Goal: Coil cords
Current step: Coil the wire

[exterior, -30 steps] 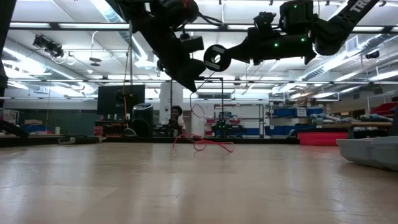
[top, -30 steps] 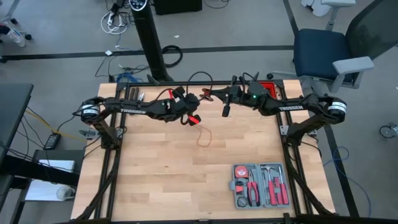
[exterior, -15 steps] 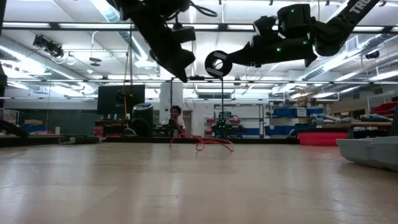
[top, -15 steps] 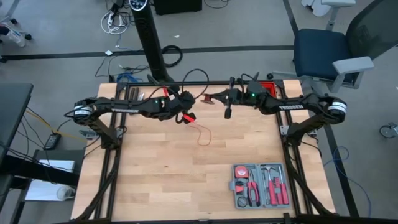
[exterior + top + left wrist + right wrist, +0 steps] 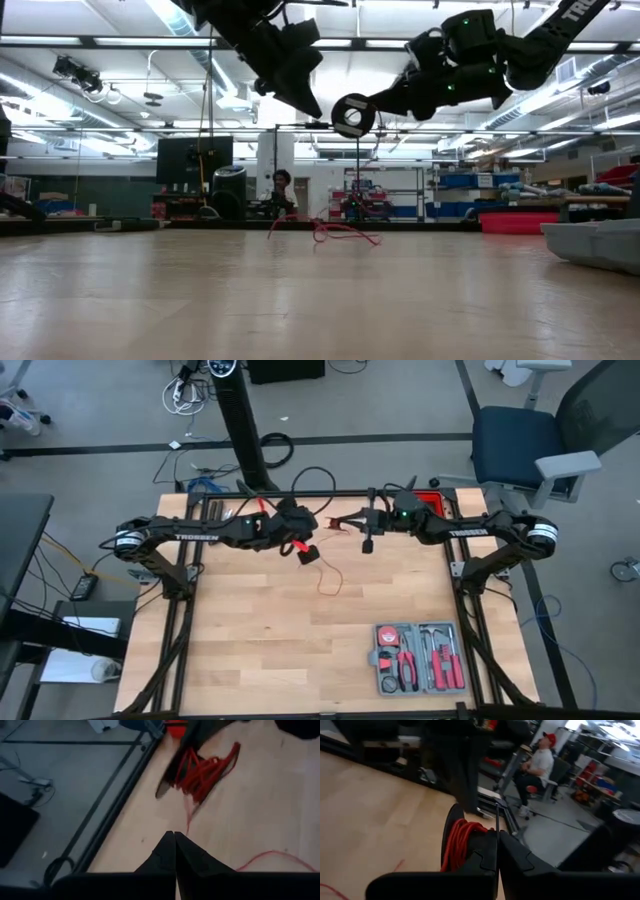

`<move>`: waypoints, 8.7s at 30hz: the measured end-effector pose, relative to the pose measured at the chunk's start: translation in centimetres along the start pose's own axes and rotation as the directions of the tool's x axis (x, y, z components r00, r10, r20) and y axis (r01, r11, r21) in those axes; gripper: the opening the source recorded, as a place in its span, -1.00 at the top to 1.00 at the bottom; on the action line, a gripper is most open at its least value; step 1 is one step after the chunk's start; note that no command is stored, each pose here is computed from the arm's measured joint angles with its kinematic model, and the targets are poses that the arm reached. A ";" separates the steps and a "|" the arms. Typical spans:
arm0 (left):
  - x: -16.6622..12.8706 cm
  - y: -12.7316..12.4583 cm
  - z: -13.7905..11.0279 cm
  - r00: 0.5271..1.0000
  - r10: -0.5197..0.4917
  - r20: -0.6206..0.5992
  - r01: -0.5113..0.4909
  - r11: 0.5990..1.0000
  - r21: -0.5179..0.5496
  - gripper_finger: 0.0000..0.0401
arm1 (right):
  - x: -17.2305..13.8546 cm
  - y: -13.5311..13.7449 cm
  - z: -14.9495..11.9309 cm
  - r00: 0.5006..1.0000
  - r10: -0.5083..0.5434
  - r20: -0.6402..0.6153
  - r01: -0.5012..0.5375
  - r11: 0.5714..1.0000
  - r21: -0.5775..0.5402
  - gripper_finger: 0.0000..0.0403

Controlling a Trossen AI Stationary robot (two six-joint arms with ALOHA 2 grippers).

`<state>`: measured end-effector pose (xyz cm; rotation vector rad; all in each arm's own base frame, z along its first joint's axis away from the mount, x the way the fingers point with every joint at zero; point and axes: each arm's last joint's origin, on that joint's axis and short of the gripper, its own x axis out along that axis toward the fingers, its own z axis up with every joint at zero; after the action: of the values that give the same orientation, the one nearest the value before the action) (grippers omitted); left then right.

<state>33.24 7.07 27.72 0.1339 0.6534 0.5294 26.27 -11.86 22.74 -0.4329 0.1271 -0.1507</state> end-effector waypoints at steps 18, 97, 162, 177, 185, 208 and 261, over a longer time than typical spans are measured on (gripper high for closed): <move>0.5 0.1 0.4 0.975 -0.162 0.150 0.150 0.985 0.091 0.73 | -1.2 -2.1 -1.7 0.979 0.197 0.049 -0.203 0.968 0.149 0.99; 2.7 3.6 -3.1 0.908 0.081 0.410 0.092 0.919 -0.384 1.00 | -3.1 -4.4 -2.1 0.938 -0.250 -0.242 0.317 0.901 0.296 0.66; 0.9 2.9 -0.7 0.751 0.038 0.659 0.446 0.707 -0.549 0.99 | -0.6 5.7 2.3 0.898 -0.302 -0.319 0.194 0.925 -0.328 0.34; 0.7 2.4 -0.5 0.734 -0.018 0.679 0.492 0.704 -0.513 0.99 | -0.6 5.9 2.4 0.905 -0.291 -0.310 0.005 0.737 -0.676 0.38; 0.6 2.4 -0.4 0.720 -0.032 0.694 0.511 0.701 -0.497 0.99 | -0.6 5.6 2.2 0.909 -0.277 -0.311 0.037 0.798 -0.601 0.41; 0.2 2.1 0.0 0.645 -0.148 0.750 0.608 0.693 -0.386 0.99 | -0.4 5.5 2.2 0.946 -0.183 -0.268 -0.075 0.680 -0.729 0.41; 0.9 2.2 -0.6 0.746 -0.002 0.666 0.393 0.809 -0.437 0.99 | 0.2 5.9 5.2 0.980 -0.159 -0.120 0.122 0.954 -0.275 1.00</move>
<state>32.51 9.32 27.36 -0.3102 -0.1902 0.3976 27.95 -4.47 24.87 -0.7008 0.2575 -0.3072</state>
